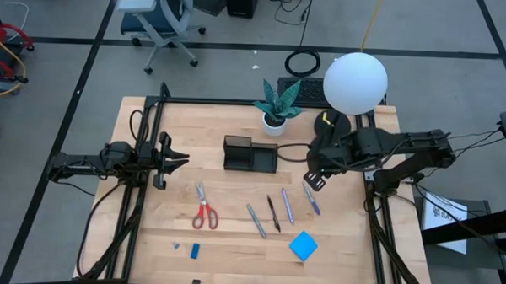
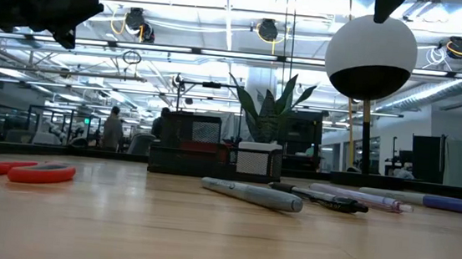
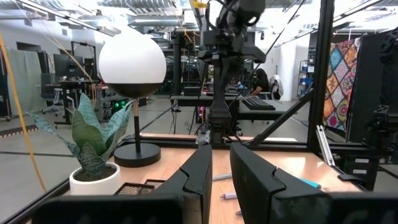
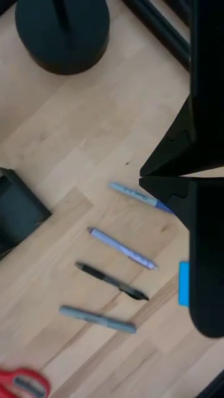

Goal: Pick and place office supplies into organizer
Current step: Put the blue marker into the black desk organizer

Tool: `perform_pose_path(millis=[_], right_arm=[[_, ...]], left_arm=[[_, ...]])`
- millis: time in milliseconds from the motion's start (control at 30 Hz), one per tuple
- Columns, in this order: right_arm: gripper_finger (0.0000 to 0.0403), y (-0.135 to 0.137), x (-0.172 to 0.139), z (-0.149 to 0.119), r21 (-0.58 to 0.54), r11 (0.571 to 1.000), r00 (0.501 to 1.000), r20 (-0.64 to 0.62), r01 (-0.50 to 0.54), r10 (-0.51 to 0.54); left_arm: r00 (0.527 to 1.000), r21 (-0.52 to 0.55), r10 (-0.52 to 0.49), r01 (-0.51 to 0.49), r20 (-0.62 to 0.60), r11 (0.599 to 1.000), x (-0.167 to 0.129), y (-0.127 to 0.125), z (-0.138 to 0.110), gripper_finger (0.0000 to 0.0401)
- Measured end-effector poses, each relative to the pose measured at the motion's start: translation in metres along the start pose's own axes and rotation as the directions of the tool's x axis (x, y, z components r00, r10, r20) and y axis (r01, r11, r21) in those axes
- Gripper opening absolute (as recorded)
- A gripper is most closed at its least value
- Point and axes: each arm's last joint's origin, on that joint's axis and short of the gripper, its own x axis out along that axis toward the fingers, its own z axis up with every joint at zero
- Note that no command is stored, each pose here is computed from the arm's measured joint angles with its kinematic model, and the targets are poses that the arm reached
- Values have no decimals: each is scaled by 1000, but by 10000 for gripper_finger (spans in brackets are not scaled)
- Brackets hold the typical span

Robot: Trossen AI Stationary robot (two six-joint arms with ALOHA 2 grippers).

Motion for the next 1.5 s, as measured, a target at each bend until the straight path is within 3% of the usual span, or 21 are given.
perform_pose_path(millis=[367, 800, 1267, 1500], right_arm=[[0, 3, 36, -15, 39, 996, 995, -66, 81, -78], [0, -1, 88, -37, 57, 994, 978, -195, 90, -77], [0, 5, 112, -40, 74, 997, 988, -155, 20, -9], [0, 11, 120, -42, 14, 995, 974, -201, -102, 103]], left_arm=[[999, 1, 0, 0, -32, 1000, 0, 0, -3, 67], [1000, -13, 0, 0, -30, 1000, 0, 0, -3, 67], [1000, -15, -1, 0, -29, 1000, 0, 0, -3, 67], [1000, -16, -1, 0, -29, 1000, 0, 0, -3, 67]])
